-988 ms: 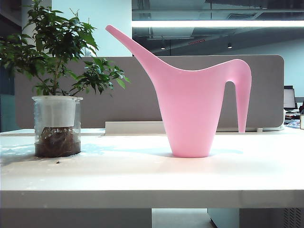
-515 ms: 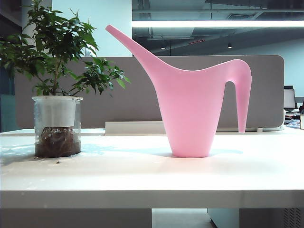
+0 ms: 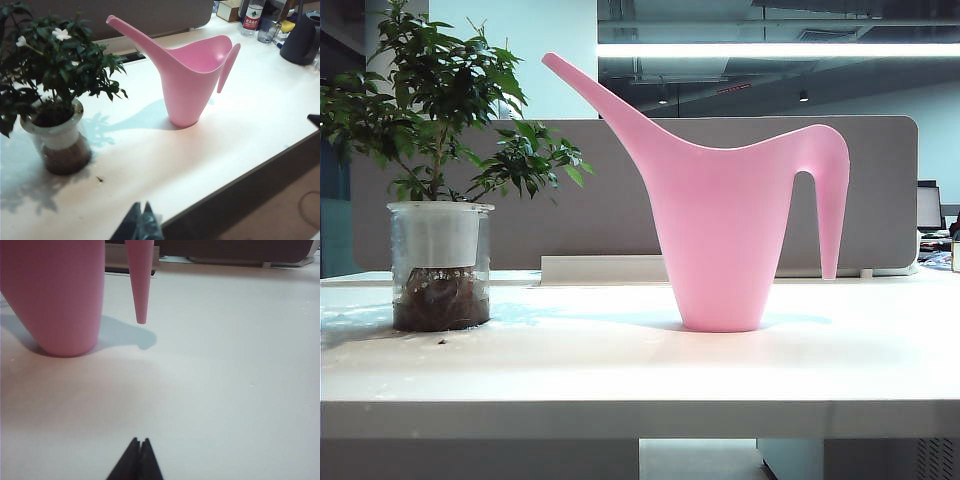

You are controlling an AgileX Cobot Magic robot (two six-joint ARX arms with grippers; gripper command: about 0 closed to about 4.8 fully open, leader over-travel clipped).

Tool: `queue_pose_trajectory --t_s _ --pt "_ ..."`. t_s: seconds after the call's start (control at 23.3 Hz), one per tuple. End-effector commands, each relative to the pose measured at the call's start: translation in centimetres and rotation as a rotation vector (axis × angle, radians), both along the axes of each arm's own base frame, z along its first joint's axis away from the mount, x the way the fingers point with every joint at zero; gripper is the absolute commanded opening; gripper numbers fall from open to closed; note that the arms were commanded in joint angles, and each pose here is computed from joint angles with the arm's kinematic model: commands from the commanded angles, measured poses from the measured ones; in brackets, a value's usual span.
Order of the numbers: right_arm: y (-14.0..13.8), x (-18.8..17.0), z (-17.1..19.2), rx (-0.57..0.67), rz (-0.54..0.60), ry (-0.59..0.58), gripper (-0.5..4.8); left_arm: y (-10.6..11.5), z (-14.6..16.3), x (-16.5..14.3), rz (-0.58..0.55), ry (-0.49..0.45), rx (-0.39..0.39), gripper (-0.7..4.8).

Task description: Pick up the watering can from the table, water the potted plant, and put the can back.

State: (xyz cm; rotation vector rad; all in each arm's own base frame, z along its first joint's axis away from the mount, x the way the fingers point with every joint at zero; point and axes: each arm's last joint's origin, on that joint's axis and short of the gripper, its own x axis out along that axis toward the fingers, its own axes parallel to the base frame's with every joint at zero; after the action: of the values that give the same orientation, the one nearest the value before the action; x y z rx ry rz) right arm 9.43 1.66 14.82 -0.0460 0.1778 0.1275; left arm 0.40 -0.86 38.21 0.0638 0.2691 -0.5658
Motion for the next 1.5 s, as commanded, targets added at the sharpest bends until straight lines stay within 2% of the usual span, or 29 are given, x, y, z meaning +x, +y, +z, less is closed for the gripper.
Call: queue_pose_trajectory --t_s 0.04,0.17,0.26,0.34,0.43,0.56,0.69,0.86,1.07,1.29,1.42,1.5 --pt "0.0 0.0 -0.2 0.002 0.000 -0.002 -0.05 -0.1 -0.5 0.7 -0.007 -0.082 0.112 -0.05" --pt "0.0 0.0 -0.2 0.002 0.000 -0.002 -0.05 -0.8 -2.2 2.6 -0.017 -0.066 0.110 -0.05" --pt "0.0 0.0 -0.2 0.002 0.000 -0.002 -0.05 -1.3 -4.5 4.2 -0.021 -0.029 0.131 -0.05" --pt "0.0 0.0 -0.2 0.002 0.000 -0.003 -0.05 -2.0 -7.0 6.3 -0.026 -0.064 0.139 -0.05" --pt "0.0 0.0 -0.2 0.002 -0.001 -0.002 -0.05 -2.7 -9.6 8.2 -0.031 -0.139 0.090 -0.05" --pt "0.0 0.0 -0.2 0.002 -0.001 -0.004 -0.05 -3.2 -14.0 9.8 -0.008 -0.278 -0.060 -0.05" --pt "0.0 0.0 -0.2 0.002 -0.001 -0.004 -0.05 -3.2 -17.6 9.6 -0.005 -0.324 -0.100 -0.05" --pt "0.0 0.0 -0.2 0.002 -0.001 -0.003 -0.05 -2.8 -20.7 9.2 0.103 -0.290 -0.204 -0.05" --pt "0.0 0.0 -0.2 0.002 -0.001 -0.003 -0.05 -1.7 -21.4 9.3 0.231 -0.227 -0.191 -0.05" --pt "0.0 0.0 -0.2 0.002 0.000 -0.003 -0.05 -0.6 -22.1 9.3 0.299 -0.169 -0.166 -0.05" --pt "0.0 0.0 -0.2 0.002 0.000 -0.004 -0.05 -0.2 -23.2 9.1 0.347 -0.062 -0.133 -0.05" --pt "0.0 0.0 -0.1 0.002 0.000 -0.005 -0.05 -0.2 -23.2 9.1 0.349 -0.075 -0.107 -0.05"
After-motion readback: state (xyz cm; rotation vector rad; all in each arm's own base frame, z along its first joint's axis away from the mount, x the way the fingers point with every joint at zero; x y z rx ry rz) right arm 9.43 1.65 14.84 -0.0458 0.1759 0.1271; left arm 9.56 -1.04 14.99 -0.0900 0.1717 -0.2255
